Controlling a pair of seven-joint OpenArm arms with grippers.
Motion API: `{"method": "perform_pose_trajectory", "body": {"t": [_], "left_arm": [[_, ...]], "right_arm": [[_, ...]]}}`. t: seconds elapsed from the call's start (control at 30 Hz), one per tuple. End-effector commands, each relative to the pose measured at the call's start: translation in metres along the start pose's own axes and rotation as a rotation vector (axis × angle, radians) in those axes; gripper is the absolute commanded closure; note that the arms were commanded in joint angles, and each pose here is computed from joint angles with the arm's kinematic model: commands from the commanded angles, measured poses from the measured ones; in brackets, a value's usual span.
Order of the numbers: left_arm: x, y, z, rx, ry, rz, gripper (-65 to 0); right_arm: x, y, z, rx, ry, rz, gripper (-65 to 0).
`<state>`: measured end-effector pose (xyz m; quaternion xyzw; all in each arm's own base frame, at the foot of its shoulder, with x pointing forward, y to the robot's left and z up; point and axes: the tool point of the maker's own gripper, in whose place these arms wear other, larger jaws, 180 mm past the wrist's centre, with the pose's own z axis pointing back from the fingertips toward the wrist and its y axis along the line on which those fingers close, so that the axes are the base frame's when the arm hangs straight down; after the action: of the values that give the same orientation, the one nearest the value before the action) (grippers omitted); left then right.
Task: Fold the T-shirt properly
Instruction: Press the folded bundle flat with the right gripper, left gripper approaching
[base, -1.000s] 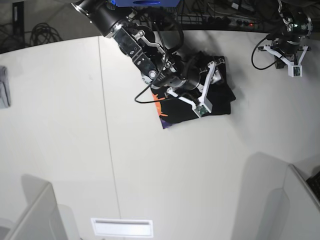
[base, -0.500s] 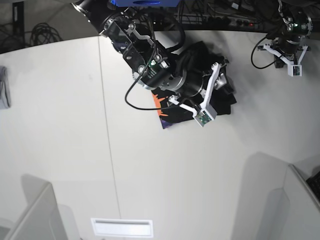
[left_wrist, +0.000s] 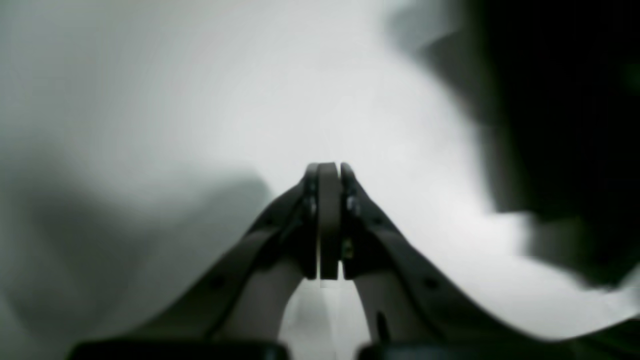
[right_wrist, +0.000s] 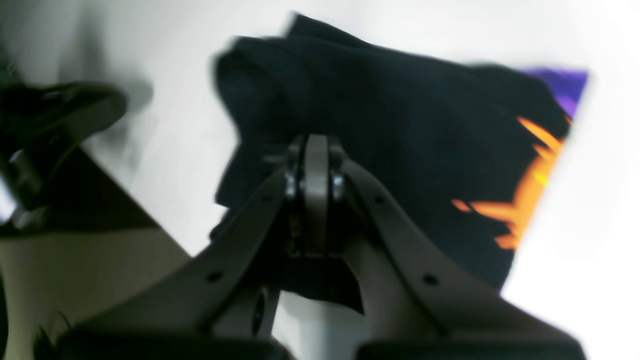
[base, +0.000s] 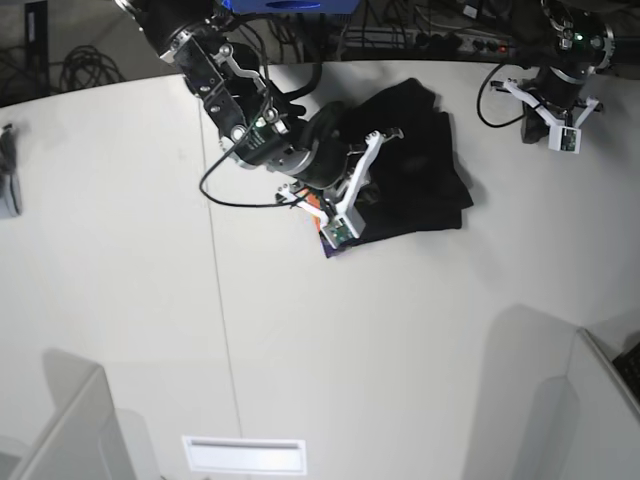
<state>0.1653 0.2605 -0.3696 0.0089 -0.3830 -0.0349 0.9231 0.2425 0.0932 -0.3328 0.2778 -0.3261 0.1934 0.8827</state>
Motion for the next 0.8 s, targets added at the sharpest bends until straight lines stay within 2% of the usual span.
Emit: {"method": "perform_pose_trajectory", "body": {"t": [0.0,0.13,0.17,0.3,0.37,0.4,0.47,0.6,0.67,0.77], "left_arm": [[0.016,-0.004,0.005,-0.009,-0.057,-0.019,0.0],[0.032,-0.023,0.01,-0.103,-0.16,0.095,0.0],[0.038,-0.028,0.012,-0.134,-0.196,0.134,-4.4],[0.055,-0.033,0.023,-0.216,-0.284,0.219,-39.0],[0.063,-0.032,0.023,-0.224,-0.319,0.262,-51.3],[0.07,-0.029,0.021,-0.216,-0.339,0.288,-55.0],[0.079,-0.022,0.014,-0.191,-0.36,0.336,-56.1],[0.1,-0.02,0.001,-0.197,-0.408,0.366,-52.7],[0.1,-0.029,-0.012,-0.23,-0.36,0.374,-51.0],[0.095,-0.026,-0.033,-0.223,-0.288,0.451,-47.7]], "right_arm": [[0.016,-0.003,0.005,0.0,-0.065,-0.003,0.0],[0.007,-0.025,0.01,-0.052,-0.067,-0.025,0.0],[0.005,-0.03,0.011,-0.062,-0.062,-0.021,0.0],[-0.001,-0.039,0.014,-0.081,-0.044,-0.004,0.0],[-0.006,-0.039,0.014,-0.082,-0.034,-0.007,0.0],[-0.007,-0.039,0.014,-0.082,-0.031,-0.009,0.0],[-0.009,-0.039,0.014,-0.081,-0.027,-0.011,0.0],[-0.013,-0.037,0.014,-0.077,-0.019,-0.013,0.0],[-0.013,-0.037,0.014,-0.078,-0.018,-0.015,0.0],[-0.014,-0.038,0.014,-0.079,-0.017,-0.014,0.0]]}}
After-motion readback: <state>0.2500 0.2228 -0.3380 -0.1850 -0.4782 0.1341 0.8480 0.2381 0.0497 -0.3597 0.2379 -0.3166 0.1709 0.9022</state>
